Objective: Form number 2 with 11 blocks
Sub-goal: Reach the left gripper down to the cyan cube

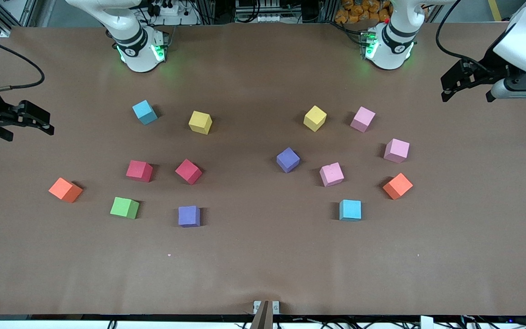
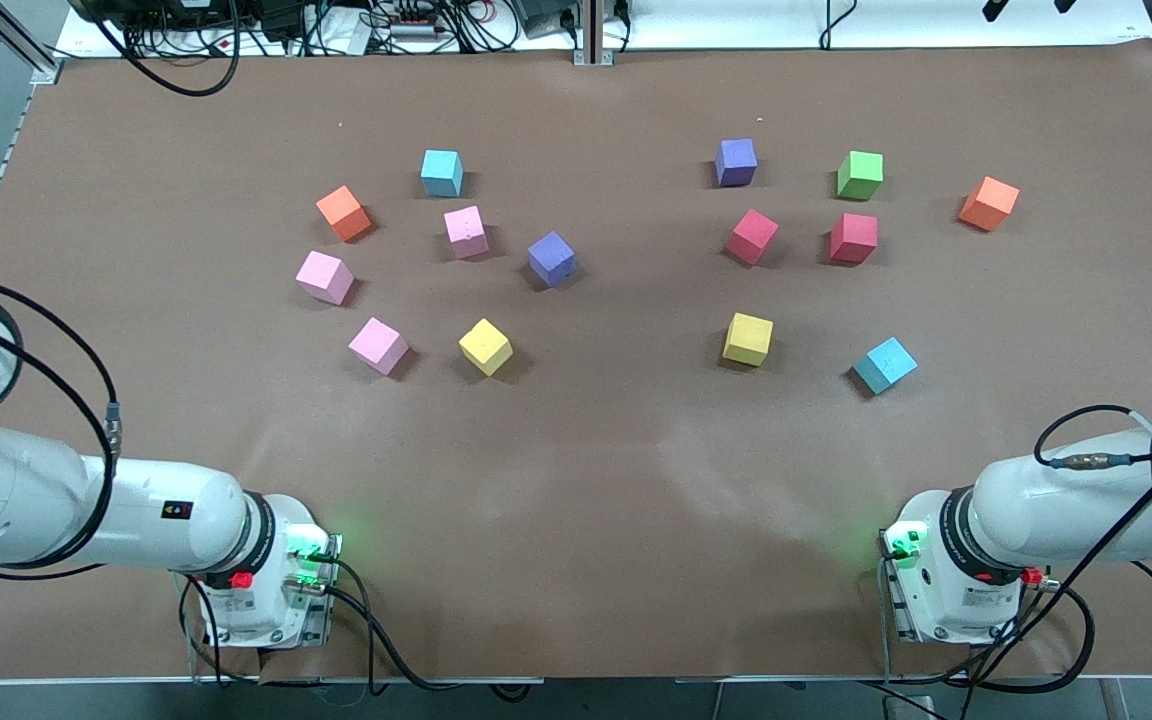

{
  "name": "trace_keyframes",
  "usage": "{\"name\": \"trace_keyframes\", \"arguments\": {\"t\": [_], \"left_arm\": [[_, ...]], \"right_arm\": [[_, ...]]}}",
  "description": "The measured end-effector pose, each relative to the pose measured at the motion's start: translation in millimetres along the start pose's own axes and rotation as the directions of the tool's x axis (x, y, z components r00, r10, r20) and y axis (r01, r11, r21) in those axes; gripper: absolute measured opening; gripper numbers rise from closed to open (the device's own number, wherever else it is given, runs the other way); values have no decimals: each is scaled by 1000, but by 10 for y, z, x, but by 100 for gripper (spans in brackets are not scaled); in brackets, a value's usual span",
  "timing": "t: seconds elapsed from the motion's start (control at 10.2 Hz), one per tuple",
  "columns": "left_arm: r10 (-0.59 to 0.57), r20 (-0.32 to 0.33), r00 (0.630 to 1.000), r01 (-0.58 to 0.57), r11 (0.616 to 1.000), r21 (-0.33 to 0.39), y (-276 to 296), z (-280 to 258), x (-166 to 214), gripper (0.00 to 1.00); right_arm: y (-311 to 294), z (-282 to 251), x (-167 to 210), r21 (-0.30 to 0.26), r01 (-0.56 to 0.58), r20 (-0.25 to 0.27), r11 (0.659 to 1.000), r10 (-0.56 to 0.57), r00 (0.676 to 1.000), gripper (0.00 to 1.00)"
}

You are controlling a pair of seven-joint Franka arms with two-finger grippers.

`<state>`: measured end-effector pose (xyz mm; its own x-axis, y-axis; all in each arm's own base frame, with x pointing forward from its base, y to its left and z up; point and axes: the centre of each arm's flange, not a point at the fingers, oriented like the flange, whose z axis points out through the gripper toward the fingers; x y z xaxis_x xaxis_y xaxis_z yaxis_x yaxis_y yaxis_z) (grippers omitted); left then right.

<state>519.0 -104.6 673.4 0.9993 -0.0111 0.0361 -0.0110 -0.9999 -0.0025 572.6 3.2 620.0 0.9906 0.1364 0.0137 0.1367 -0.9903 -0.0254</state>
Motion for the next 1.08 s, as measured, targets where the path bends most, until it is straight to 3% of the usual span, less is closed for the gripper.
{"name": "trace_keyframes", "arguments": {"t": [0.2,0.59,0.88,1.08], "left_arm": [[0,0,1000,0,1000,0,-2,0,0,100],[-42,11,999,42,999,2,-31,38,12,100],[-86,131,988,84,996,21,-55,740,333,100],[-80,178,981,78,997,17,16,1372,658,100]], "right_arm": [[31,21,-5,-31,1,8,1000,-1,1000,100],[36,48,-4,-39,2,13,999,-2,1000,100],[38,51,0,-42,3,11,999,-2,1000,100],[38,50,1,-44,3,10,999,-3,1000,100]]}}
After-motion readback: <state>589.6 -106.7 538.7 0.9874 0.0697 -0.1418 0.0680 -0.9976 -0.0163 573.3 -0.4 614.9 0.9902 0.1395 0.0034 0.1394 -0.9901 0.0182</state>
